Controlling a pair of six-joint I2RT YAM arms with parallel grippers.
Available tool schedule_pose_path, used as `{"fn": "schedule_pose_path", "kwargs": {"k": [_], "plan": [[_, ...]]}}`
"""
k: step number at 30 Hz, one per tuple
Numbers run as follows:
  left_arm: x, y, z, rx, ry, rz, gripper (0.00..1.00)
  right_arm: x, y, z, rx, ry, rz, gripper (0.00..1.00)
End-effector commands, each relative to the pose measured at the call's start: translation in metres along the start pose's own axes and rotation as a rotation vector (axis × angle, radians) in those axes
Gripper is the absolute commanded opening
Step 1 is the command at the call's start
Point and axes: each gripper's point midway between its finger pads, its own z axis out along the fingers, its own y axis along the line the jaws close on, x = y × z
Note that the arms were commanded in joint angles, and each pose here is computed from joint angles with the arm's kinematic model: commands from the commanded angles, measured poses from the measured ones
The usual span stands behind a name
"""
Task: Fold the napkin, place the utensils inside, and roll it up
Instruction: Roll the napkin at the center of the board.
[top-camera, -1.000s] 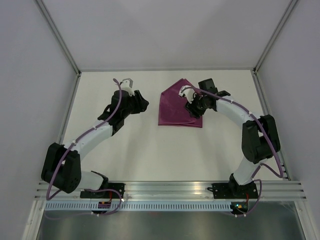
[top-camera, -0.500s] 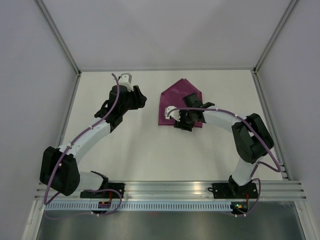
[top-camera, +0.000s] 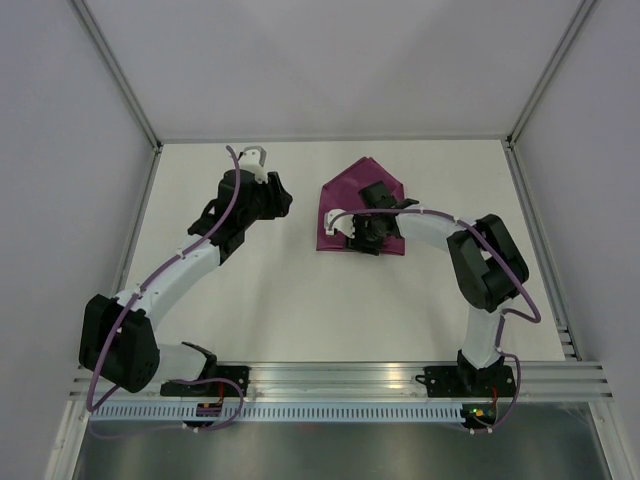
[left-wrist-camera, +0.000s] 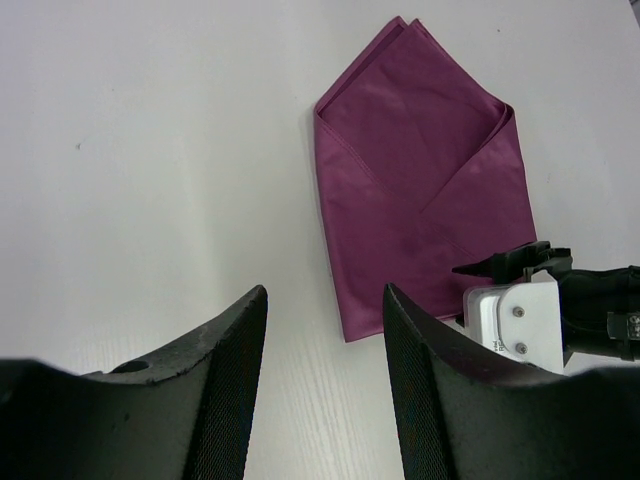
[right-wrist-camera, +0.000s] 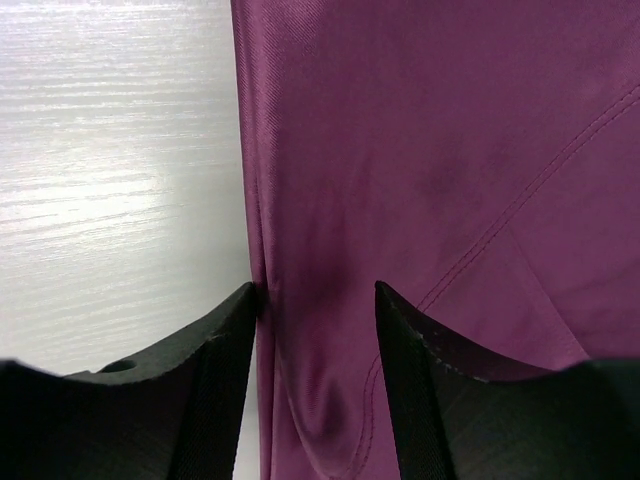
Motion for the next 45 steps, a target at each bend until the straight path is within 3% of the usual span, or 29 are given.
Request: {"fn": "schedule_pose_path", "kwargs": {"k": [1,9,23,27,35,41,45], "plan": [[-0.020,-0.010,-0.009,0.046,-0.041,0.053,0.56,0.011,0.008,0.009,-0.070,0.022,-0.014,0.57],[-0.010,-0.018,-0.007,0.106,0.000,0.091,0.55,0.035,0.028,0.011,-0.205,0.100,0.002,0.48],[0.000,-0.043,-0.012,0.169,-0.003,0.153,0.53,0.052,0.063,0.011,-0.424,0.150,0.066,0.16],[0.009,-0.047,-0.019,0.136,-0.036,0.194,0.50,0.053,0.071,0.009,-0.499,0.133,0.103,0.12],[0.005,-0.055,-0.049,0.165,-0.218,0.190,0.47,0.056,0.082,-0.001,-0.639,0.116,0.168,0.11],[0.022,-0.069,-0.060,0.203,-0.265,0.313,0.45,0.058,0.085,-0.001,-0.708,0.117,0.203,0.10],[0.045,-0.093,-0.064,0.259,-0.275,0.476,0.45,0.061,0.085,0.000,-0.754,0.116,0.236,0.10]]}}
